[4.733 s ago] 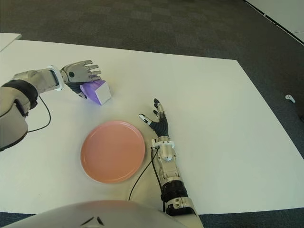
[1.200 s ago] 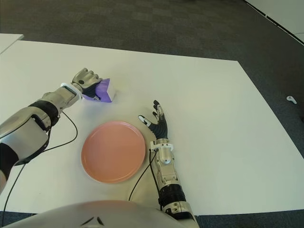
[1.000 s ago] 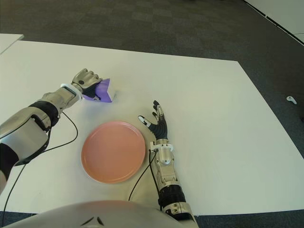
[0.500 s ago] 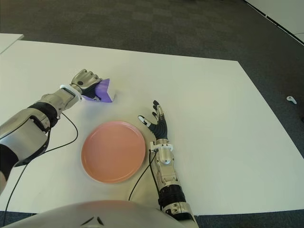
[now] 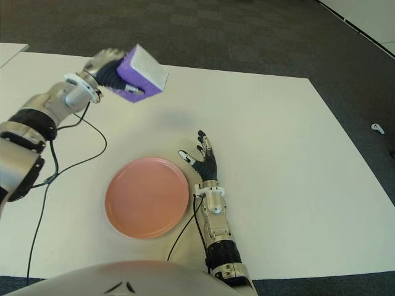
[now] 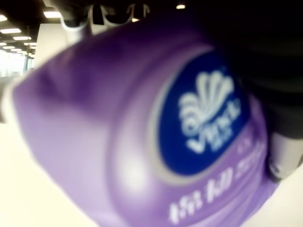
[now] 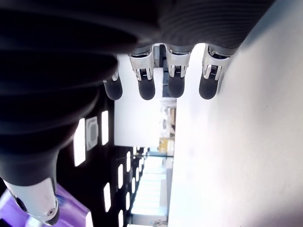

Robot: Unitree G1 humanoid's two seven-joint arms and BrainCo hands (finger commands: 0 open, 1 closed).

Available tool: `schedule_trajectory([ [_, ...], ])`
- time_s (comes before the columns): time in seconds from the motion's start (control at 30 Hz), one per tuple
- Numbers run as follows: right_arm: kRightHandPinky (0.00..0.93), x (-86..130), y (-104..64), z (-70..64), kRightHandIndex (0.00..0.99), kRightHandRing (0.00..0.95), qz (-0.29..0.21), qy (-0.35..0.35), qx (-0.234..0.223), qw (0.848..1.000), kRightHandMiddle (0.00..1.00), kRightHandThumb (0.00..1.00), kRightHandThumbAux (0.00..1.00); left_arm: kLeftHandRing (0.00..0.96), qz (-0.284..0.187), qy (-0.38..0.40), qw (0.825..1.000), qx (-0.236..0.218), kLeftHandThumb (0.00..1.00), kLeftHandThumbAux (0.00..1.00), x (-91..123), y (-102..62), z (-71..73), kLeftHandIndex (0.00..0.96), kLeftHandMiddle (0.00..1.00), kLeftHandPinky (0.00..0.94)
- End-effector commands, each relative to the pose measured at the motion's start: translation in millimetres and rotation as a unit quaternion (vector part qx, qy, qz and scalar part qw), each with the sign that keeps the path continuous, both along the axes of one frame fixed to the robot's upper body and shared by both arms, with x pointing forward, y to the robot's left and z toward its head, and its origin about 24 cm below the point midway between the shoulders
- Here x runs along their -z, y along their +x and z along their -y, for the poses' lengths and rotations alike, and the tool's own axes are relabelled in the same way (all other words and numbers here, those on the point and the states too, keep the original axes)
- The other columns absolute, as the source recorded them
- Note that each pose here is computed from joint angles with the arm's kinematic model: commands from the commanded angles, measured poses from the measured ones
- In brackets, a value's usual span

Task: Put the tissue paper into the plate.

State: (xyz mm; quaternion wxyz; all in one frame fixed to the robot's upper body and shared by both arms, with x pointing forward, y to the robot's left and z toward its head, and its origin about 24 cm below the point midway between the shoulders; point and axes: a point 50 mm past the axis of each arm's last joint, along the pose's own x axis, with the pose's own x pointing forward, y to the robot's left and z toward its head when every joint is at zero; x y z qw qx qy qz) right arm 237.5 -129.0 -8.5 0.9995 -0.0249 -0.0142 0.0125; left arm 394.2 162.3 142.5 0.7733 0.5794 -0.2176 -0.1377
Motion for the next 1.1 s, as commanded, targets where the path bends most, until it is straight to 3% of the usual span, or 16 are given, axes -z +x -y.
schedule_trajectory([
  [0.03, 0.0, 59.4, -42.4, 7.8, 0.0, 0.0, -0.17, -0.005, 0.018, 0.985, 0.0, 0.162, 0.667, 0.527, 0.06, -0.079, 0.99, 0.096, 0.949, 0.652, -34.7, -12.8, 4.6, 0.383, 0.503, 0.779],
  [0.13, 0.0, 60.8, -38.5, 9.8, 0.0, 0.0, -0.172, -0.018, 0.01, 0.985, 0.0, 0.151, 0.656, 0.527, 0.088, -0.087, 0.971, 0.205, 0.95, 0.652, -46.2, -42.8, 12.0, 0.385, 0.502, 0.788],
  [0.3, 0.0, 62.9, -36.5, 10.1, 0.0, 0.0, -0.174, -0.018, 0.007, 0.985, 0.0, 0.145, 0.658, 0.527, 0.064, -0.058, 0.959, 0.268, 0.95, 0.651, -44.5, -63.7, 19.0, 0.386, 0.501, 0.785],
  [0.63, 0.0, 66.0, -32.6, 9.8, 0.0, 0.0, -0.177, -0.009, 0.005, 0.984, 0.0, 0.149, 0.668, 0.528, -0.021, -0.031, 0.94, 0.338, 0.951, 0.651, -38.2, -94.1, 33.9, 0.386, 0.5, 0.76],
  [0.8, 0.0, 66.7, -31.5, 10.9, 0.0, 0.0, -0.178, -0.005, 0.006, 0.984, 0.0, 0.16, 0.669, 0.529, -0.032, -0.016, 0.928, 0.37, 0.951, 0.651, -24.4, -111.6, 44.6, 0.386, 0.499, 0.778],
  [0.93, 0.0, 66.5, -31.6, 11.8, 0.0, 0.0, -0.178, -0.004, 0.008, 0.984, 0.0, 0.162, 0.671, 0.53, -0.042, 0.003, 0.924, 0.379, 0.95, 0.651, -21.1, -121.6, 44.3, 0.385, 0.499, 0.791],
  [1.03, 0.0, 66.2, -31.7, 12.2, 0.0, 0.0, -0.177, -0.004, 0.009, 0.984, 0.0, 0.158, 0.671, 0.727, -0.059, 0.037, 0.922, 0.381, 0.885, 0.661, -22.0, -128.2, 41.2, 0.395, 0.52, 0.793],
  [1.1, 0.0, 65.7, -31.6, 12.0, 0.001, 0.0, -0.176, -0.005, 0.01, 0.984, 0.0, 0.156, 0.67, 0.774, -0.078, 0.071, 0.918, 0.382, 0.87, 0.664, -20.3, -133.2, 39.5, 0.398, 0.525, 0.789],
])
